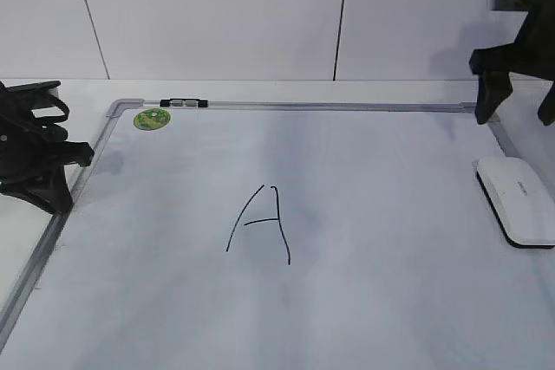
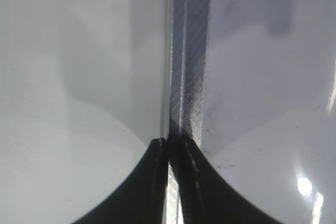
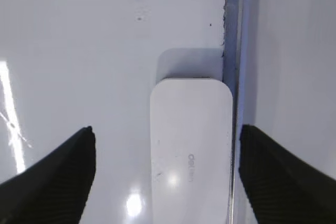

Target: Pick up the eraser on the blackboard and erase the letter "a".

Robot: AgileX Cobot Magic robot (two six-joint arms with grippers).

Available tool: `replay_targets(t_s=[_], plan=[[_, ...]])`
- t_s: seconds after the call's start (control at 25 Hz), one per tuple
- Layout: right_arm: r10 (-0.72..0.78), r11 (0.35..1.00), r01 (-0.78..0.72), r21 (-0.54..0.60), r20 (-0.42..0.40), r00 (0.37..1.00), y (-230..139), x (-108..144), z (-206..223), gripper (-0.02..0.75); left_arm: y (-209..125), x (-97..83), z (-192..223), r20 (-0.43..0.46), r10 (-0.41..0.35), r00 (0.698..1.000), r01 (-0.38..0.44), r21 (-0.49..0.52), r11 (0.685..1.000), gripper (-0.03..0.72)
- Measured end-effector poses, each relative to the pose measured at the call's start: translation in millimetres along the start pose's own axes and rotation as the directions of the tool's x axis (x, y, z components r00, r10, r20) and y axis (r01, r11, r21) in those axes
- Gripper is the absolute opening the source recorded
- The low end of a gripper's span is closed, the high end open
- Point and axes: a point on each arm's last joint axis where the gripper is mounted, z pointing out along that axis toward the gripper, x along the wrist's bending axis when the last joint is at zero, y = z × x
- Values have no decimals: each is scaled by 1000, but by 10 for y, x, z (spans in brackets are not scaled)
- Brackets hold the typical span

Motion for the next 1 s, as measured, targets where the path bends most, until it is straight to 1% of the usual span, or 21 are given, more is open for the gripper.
replay_targets(t_s=[0.2, 0.32, 0.4, 0.48, 0.6, 0.72, 0.84, 1.0], plan=[[10, 999, -11, -47, -25, 1000, -44, 14, -212, 648, 40, 6, -34, -19, 23, 1000, -23, -7, 1000, 62], [14, 998, -17, -63, -40, 999, -60, 24, -288, 645, 128, -4, -119, -34, 47, 998, -48, -34, 998, 89], [16, 997, -19, -70, -52, 999, -65, 33, -317, 643, 179, -8, -175, -49, 64, 997, -66, -47, 997, 131], [17, 997, -21, -71, -58, 998, -68, 38, -326, 641, 206, -10, -257, -64, 76, 995, -80, -59, 995, 191], [17, 996, -23, -84, -67, 998, -82, 43, -380, 636, 221, -38, -442, -66, 78, 995, -84, -89, 993, 316], [18, 995, -25, -98, -73, 997, -100, 46, -444, 636, 218, -75, -706, -69, 90, 994, -99, -147, 984, 407], [12, 992, -22, -123, -77, 997, -132, 44, -551, 636, 150, -108, -1028, -75, 97, 992, -111, -214, 970, 452], [12, 984, -30, -174, -102, 995, -212, 56, -779, 636, -32, -161, -1531, -66, 98, 993, -114, -325, 939, 466]])
